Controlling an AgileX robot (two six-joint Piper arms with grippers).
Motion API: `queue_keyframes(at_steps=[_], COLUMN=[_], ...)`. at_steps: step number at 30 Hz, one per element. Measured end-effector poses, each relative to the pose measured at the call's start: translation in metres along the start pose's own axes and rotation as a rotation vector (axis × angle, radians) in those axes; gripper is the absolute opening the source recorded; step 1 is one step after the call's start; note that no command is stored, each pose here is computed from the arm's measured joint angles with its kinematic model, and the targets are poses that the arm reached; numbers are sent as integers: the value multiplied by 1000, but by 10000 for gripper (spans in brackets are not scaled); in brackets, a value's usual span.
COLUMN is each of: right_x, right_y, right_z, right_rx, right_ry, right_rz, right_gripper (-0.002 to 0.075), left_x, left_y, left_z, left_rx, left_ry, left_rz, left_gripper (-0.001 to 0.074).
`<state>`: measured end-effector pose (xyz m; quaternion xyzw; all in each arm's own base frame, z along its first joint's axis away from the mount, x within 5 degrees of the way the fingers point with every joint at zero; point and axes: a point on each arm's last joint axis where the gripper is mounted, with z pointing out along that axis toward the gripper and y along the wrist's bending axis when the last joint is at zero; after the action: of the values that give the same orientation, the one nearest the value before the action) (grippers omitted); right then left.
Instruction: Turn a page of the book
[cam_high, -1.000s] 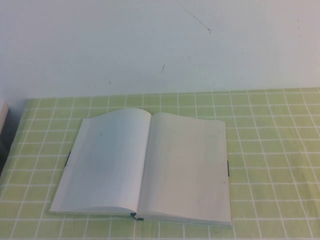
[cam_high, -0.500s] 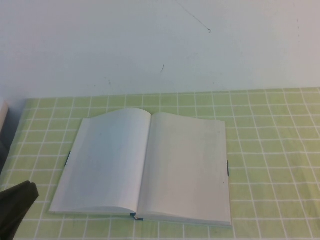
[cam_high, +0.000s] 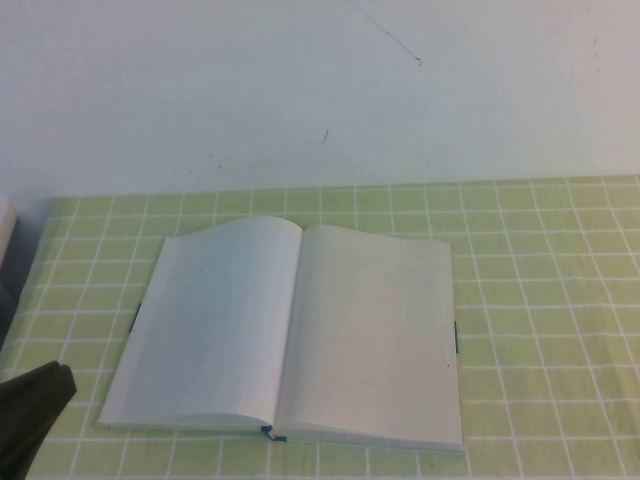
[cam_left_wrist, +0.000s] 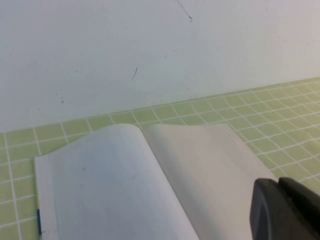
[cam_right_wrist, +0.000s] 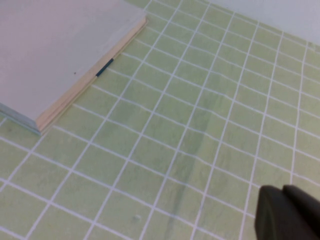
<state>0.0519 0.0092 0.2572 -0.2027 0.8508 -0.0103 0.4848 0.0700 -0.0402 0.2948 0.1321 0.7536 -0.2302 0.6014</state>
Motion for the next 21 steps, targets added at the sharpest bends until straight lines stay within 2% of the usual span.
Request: queue_keyframes(at_steps=[4, 8, 12, 18, 21], right_x=[0, 0, 0, 0, 0], right_y=[0, 0, 0, 0, 0], right_z=[0, 0, 0, 0, 0], right_rx=[0, 0, 0, 0, 0], right_ry=[0, 0, 0, 0, 0], right_rz=[0, 0, 0, 0, 0], right_gripper=[-3, -3, -3, -3, -3], left_x=[2, 5, 13, 42, 67], left_y=[2, 10, 16, 24, 32], left_z=[-1, -12, -25, -34, -27], left_rx=[-18, -88, -171, -330, -414], left_ry=[-7, -15, -75, -138, -99], left_rz=[36, 5, 68, 78, 41], left_gripper=[-4, -4, -4, -4, -4])
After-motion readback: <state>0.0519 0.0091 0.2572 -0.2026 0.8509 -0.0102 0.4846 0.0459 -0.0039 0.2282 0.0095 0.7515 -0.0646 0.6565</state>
